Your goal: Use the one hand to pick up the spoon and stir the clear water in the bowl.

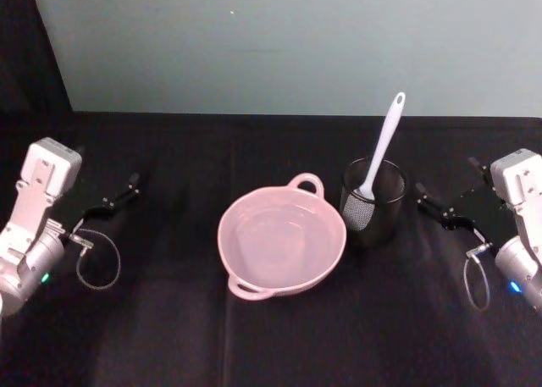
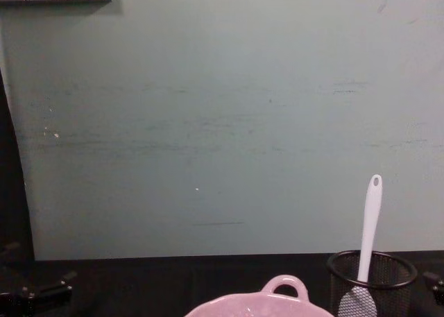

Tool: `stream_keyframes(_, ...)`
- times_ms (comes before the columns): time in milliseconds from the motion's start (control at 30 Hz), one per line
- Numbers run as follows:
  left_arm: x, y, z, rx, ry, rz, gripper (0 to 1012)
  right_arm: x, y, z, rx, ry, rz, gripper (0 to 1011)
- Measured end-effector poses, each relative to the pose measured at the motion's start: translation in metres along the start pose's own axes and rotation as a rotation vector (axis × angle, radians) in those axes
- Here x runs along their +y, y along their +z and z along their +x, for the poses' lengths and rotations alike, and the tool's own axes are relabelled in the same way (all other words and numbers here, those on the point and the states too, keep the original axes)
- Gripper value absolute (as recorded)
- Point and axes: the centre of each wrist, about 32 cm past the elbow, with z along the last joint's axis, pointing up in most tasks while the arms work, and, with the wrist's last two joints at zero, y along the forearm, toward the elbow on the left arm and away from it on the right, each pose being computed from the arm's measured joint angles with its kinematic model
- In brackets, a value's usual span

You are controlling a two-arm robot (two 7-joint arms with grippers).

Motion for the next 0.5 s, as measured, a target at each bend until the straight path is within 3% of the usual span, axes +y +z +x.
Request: stream_keyframes(500,0.0000,0.0000,0.0000,0.000,0.000,0.000,1011,0.0000,0.0001,0.0000,0.000,0.000,0.001,1003)
